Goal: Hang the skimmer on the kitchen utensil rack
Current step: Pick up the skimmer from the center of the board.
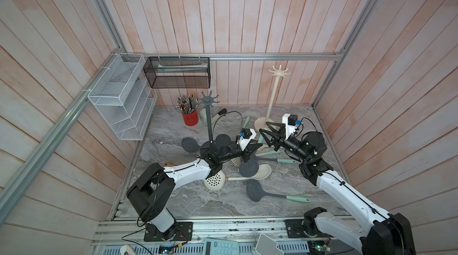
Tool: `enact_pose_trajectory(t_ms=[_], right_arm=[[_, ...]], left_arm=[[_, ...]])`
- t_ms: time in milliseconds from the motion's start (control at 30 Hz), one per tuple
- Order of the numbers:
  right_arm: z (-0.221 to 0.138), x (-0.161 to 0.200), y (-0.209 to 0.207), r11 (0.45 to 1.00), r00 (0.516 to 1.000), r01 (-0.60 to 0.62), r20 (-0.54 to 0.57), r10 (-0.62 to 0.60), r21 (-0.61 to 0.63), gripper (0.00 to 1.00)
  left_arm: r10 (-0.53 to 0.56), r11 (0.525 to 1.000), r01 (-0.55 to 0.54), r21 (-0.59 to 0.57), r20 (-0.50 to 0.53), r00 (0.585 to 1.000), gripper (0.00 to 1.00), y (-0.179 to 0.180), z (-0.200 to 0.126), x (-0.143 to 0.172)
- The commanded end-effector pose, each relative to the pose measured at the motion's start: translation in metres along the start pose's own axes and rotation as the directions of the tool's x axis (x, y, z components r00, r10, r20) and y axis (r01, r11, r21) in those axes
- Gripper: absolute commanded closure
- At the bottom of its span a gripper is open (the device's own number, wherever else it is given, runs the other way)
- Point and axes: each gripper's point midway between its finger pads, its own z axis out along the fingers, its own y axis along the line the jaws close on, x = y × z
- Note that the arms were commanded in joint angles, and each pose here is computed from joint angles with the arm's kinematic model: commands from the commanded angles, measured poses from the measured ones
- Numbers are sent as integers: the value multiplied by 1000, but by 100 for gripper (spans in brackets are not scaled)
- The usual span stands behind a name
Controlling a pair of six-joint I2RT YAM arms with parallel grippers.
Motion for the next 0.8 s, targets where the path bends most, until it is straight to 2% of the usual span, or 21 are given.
enact_pose_trajectory(t_ms=[0, 233, 467, 767], right_arm=[[-19, -16, -15, 997, 998, 14, 67, -19, 72, 33], [-42, -1, -26, 995, 999, 23, 39, -27, 99, 33], [-50, 37, -12, 999, 999, 33, -38, -32, 10, 35], [-25, 90, 13, 988, 979, 91, -171, -111, -122, 36]], left_arm=[[-18, 999, 16, 32, 57, 998, 94, 1, -1, -15], [-101, 994, 97, 49, 82, 992, 94, 14, -6, -28], [-145, 988, 137, 75, 105, 984, 94, 18, -9, -42], [-148, 984, 135, 121, 113, 982, 94, 10, -10, -56]])
